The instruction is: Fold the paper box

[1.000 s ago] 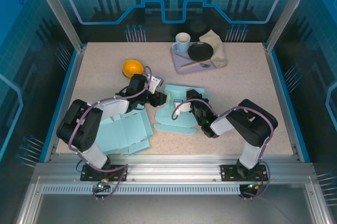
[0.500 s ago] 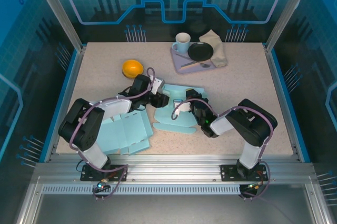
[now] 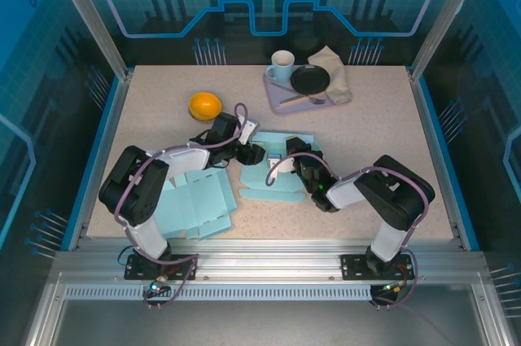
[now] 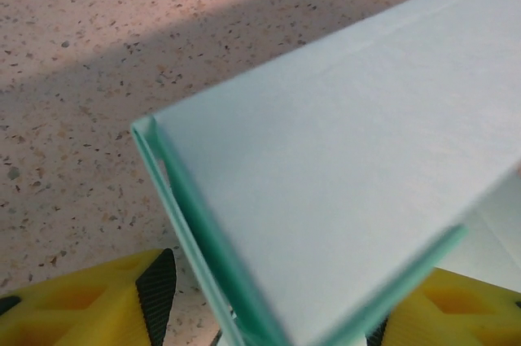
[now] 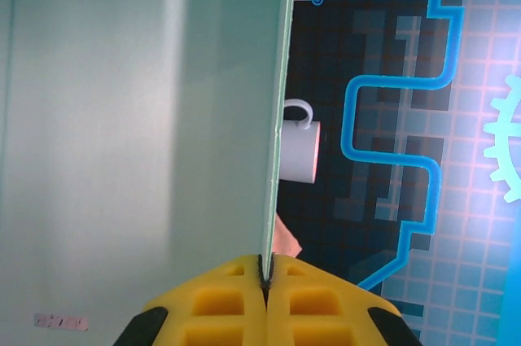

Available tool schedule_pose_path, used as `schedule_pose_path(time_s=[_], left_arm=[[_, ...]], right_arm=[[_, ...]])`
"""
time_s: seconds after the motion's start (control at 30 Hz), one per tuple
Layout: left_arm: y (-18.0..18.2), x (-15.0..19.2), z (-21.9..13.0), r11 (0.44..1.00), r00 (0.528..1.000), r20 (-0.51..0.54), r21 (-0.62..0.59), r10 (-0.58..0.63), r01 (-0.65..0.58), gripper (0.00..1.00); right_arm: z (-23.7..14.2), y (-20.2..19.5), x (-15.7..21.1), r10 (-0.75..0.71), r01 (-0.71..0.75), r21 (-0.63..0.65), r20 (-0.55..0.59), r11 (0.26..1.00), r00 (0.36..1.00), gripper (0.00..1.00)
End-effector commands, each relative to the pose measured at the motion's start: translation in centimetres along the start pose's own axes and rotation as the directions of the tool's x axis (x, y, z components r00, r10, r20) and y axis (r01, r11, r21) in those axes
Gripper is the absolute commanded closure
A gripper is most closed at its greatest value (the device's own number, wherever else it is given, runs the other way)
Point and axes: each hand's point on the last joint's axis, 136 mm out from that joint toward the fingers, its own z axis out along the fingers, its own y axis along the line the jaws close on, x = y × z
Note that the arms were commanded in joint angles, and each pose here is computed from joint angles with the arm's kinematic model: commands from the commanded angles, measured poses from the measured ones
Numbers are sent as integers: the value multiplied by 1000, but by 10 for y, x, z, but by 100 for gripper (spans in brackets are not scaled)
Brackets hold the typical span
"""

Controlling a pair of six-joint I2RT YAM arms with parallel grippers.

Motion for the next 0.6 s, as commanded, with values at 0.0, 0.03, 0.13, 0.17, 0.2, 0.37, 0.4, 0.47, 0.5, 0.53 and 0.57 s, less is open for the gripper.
schedule_pose_path(time_s=[0.0, 0.03, 0.13, 0.17, 0.2, 0.37, 0.4, 0.47, 0.5, 0.53, 0.57], left_arm=[[16, -2, 7, 995, 1000, -12, -97, 27, -28, 37], [19, -4, 7, 993, 1000, -9, -118, 26, -27, 37], [23, -8, 8, 988, 1000, 6, -154, 31, -29, 38], [23, -10, 8, 987, 999, 13, -158, 32, -30, 38], [23, -11, 8, 987, 999, 18, -160, 33, -30, 38], [26, -14, 10, 979, 999, 19, -200, 35, -31, 43], [28, -13, 10, 977, 999, 17, -212, 33, -28, 44], [35, -8, 11, 969, 1000, 4, -246, 23, -21, 47], [39, -7, 11, 962, 1000, 0, -273, 18, -18, 49], [44, -5, 10, 954, 1000, -4, -298, 11, -12, 51], [50, -3, 9, 944, 1000, -10, -331, 6, -9, 53]], right_arm=[[-9, 9, -24, -3, 7, -40, 104, 999, 995, 100], [-10, 9, -24, 1, 3, -43, 106, 999, 994, 100], [-11, 9, -26, 10, -4, -50, 115, 999, 993, 100], [-11, 10, -26, 12, -6, -54, 118, 999, 993, 100], [-11, 10, -26, 14, -8, -55, 118, 998, 993, 100], [-11, 10, -25, 23, -16, -62, 114, 998, 993, 100], [-11, 10, -25, 24, -17, -61, 114, 998, 993, 100], [-11, 8, -24, 32, -25, -58, 108, 998, 994, 100], [-11, 8, -23, 34, -28, -61, 105, 998, 994, 100], [-11, 8, -23, 37, -31, -63, 105, 998, 994, 100], [-11, 7, -22, 41, -35, -62, 102, 997, 994, 100]])
